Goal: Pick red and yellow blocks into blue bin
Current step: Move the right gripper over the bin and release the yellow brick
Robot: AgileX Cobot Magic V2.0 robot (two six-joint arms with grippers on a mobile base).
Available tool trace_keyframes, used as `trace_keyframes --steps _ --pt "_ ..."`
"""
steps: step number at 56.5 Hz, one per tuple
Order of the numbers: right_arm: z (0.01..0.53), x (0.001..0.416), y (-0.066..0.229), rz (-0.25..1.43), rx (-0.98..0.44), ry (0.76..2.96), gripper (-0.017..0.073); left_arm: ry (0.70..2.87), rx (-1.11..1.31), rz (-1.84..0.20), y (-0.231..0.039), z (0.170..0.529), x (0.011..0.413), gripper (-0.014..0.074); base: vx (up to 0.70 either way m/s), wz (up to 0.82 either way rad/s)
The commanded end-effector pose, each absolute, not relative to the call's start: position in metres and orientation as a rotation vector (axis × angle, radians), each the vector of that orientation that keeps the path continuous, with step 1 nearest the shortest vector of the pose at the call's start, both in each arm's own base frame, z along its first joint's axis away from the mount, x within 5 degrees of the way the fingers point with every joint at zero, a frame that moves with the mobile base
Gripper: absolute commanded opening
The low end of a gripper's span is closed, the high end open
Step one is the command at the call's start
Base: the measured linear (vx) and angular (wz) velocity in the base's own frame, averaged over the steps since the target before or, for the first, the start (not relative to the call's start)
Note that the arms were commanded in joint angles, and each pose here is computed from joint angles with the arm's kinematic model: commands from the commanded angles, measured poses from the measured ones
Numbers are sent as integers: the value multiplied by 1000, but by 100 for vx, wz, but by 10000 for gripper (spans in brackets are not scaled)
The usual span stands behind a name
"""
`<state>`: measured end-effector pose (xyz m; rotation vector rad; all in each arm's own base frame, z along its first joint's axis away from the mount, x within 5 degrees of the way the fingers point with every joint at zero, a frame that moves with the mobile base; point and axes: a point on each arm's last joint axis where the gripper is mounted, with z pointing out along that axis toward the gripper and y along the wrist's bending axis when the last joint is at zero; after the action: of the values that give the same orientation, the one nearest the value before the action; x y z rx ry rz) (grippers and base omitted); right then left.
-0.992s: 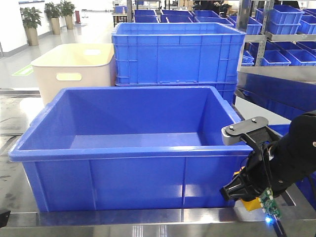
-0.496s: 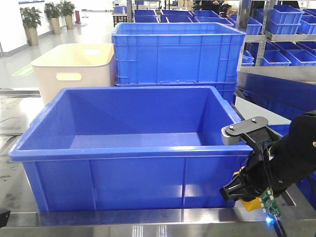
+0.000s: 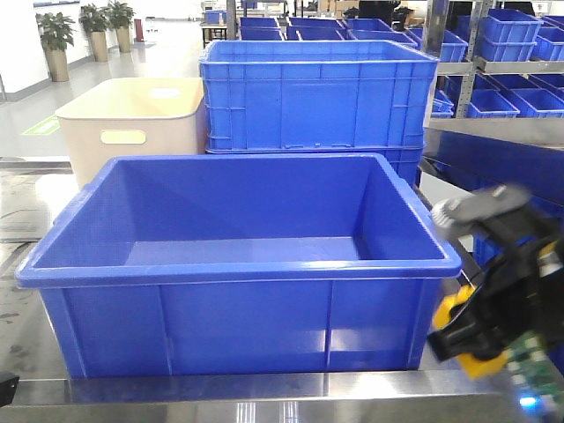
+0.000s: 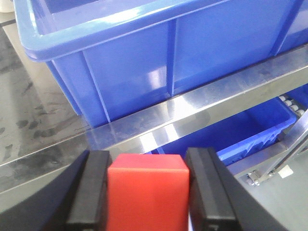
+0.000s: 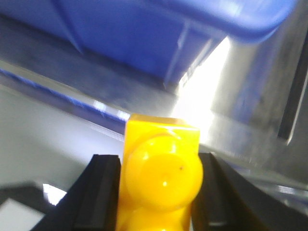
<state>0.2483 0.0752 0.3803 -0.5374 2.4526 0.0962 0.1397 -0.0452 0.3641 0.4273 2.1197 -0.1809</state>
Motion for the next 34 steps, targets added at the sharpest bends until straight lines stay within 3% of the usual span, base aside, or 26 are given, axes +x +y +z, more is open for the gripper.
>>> trace_keyframes --steps 1,13,34 --pt "421 236 73 128 -515 2168 272 2018 408 -202 -47 379 140 251 0 0" --pt "435 258 80 136 -477 1961 272 2018 408 -202 -47 379 140 251 0 0" --pt "441 346 107 162 -474 1973 272 2018 408 -202 -47 379 140 251 0 0"
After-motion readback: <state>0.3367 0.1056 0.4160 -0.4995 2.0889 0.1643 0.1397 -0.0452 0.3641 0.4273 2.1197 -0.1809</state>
